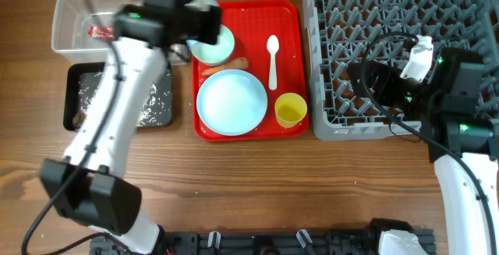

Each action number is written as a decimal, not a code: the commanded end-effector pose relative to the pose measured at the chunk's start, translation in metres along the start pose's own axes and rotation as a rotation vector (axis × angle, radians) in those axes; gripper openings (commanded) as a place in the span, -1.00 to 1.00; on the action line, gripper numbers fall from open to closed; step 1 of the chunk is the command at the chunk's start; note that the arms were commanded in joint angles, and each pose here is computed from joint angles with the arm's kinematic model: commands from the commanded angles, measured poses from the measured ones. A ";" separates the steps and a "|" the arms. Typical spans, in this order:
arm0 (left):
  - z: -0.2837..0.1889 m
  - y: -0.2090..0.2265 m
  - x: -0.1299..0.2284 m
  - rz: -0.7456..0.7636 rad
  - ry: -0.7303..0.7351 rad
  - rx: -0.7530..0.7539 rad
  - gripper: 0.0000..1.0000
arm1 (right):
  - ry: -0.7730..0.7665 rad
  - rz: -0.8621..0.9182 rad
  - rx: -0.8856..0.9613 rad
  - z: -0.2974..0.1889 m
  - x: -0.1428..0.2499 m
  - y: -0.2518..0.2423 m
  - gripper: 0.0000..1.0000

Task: Sort waste into correct bins and load items into the dishwasher rack
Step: 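Return the emptied bowl to the red tray and release it, then reach the left gripper to the yellow cup and grasp it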

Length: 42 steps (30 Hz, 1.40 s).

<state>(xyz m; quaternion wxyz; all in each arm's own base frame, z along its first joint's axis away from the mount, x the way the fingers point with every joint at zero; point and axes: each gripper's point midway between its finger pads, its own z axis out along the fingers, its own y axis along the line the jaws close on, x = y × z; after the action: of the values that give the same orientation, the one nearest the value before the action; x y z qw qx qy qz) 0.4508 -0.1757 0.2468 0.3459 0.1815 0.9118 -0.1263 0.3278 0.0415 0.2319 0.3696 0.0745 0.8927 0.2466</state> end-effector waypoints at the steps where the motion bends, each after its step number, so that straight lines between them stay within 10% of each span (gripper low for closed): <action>1: 0.020 0.008 -0.018 0.190 -0.043 -0.248 -0.92 | 0.003 -0.001 -0.033 -0.001 -0.003 0.008 0.99; 7: 0.073 -0.030 -0.051 0.240 -0.120 -0.126 -0.90 | 0.006 0.006 -0.044 -0.001 -0.002 0.010 0.99; 22: 0.218 -0.060 0.047 0.375 0.129 -0.051 -0.89 | 0.016 0.033 -0.050 -0.001 0.000 0.011 0.99; 25: 0.221 -0.060 0.050 0.375 0.134 -0.051 -0.75 | 0.019 0.034 -0.048 -0.001 0.001 0.011 0.99; 30: 0.221 -0.059 0.046 0.336 0.117 -0.059 0.03 | 0.019 0.034 -0.048 -0.001 0.001 0.010 0.99; 38: 0.156 -0.053 0.011 0.179 0.071 -0.116 0.26 | 0.019 0.034 -0.048 -0.001 0.001 0.011 0.99; 42: 0.097 -0.092 0.036 0.151 0.213 0.106 0.29 | 0.019 0.034 -0.048 -0.001 0.001 0.011 0.99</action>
<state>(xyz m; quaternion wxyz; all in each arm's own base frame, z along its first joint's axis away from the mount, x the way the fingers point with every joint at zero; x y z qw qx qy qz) 0.4794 -0.2708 0.0952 0.2481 0.2751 0.9282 -0.0357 0.3236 0.0469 0.2307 0.3551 0.0825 0.8923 0.2662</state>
